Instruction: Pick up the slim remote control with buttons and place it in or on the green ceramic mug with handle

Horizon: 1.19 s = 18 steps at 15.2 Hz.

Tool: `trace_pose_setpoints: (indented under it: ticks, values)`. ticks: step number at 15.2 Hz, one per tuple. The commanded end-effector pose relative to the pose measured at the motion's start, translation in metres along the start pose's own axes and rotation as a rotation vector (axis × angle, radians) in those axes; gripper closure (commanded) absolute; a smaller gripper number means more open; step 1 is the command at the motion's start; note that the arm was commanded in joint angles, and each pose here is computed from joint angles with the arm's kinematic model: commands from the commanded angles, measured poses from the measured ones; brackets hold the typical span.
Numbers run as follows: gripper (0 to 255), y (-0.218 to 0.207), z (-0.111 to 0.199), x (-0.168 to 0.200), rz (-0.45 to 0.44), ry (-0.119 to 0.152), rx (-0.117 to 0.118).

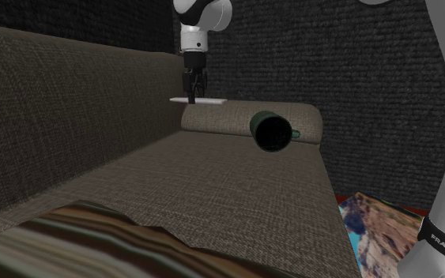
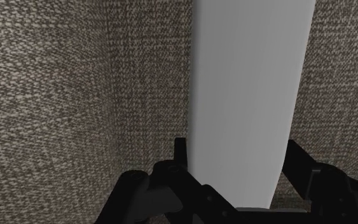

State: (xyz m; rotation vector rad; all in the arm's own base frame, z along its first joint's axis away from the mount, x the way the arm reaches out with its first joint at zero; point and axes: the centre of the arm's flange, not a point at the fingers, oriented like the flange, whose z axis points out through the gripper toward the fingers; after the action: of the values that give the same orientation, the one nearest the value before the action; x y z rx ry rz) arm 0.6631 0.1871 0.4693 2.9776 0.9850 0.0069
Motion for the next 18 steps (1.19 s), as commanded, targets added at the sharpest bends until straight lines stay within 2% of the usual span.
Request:
trace_pose_setpoints:
  ticks: [1, 9, 18]
  values:
    - [255, -0.001, -0.011, 0.001, 0.000, 0.000, 0.000]
    - [255, 0.000, -0.050, 0.001, 0.000, 0.000, 0.000]
    - [255, 0.016, -0.052, -0.117, 0.000, 0.000, 0.000]
